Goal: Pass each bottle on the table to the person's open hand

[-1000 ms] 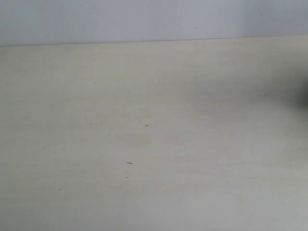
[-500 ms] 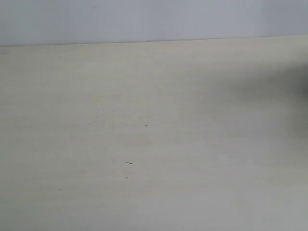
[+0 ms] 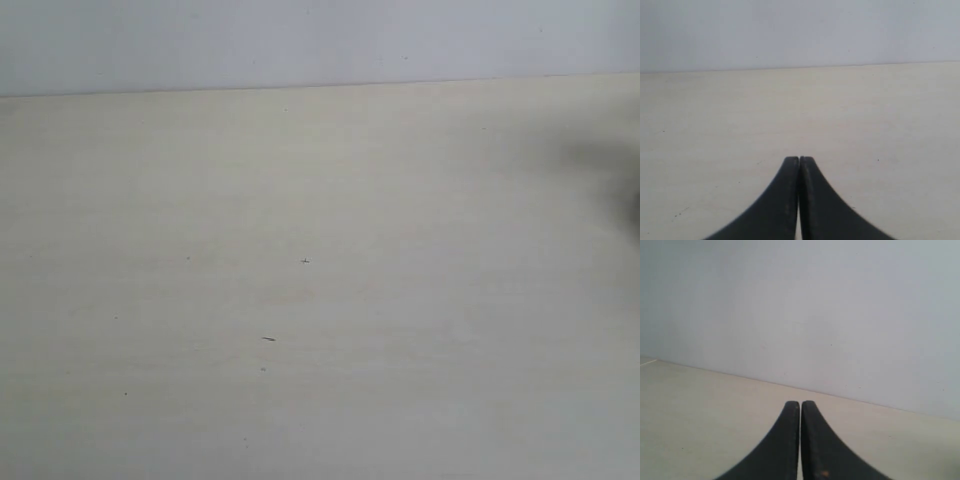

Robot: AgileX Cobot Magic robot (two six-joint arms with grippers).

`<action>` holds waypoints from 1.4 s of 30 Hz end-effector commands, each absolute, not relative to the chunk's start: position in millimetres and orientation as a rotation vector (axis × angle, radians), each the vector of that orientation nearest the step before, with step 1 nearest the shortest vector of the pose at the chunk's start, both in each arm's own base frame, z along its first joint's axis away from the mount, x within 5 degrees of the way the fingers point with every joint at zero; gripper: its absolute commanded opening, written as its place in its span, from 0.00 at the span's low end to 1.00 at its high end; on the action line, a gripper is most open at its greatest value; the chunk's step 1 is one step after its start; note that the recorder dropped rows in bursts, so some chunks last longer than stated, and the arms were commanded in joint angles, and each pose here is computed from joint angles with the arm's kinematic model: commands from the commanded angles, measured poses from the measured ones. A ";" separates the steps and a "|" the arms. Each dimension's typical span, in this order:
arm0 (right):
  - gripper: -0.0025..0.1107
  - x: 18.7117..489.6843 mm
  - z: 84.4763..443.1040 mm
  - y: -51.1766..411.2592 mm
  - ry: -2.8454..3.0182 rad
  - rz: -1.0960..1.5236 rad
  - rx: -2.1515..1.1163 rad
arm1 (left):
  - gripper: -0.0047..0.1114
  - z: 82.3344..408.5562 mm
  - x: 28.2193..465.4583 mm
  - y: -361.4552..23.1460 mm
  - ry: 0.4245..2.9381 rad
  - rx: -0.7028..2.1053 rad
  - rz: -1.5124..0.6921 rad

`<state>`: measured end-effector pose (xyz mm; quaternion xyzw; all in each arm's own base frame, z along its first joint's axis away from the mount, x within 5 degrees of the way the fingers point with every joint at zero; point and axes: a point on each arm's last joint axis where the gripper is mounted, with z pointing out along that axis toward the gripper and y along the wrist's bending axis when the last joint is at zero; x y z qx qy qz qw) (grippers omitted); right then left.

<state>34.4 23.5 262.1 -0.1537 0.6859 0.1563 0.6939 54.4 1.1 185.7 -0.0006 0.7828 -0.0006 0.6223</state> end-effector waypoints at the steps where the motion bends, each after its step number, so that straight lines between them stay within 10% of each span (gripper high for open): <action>1: 0.03 34.1 261.0 23.2 1.526 0.336 -0.354 | 0.06 185.1 54.2 0.7 1.795 -0.001 -0.011; 42: 0.03 34.7 260.9 21.8 1.519 0.286 -0.377 | 0.06 185.0 54.2 0.7 1.795 -0.001 -0.011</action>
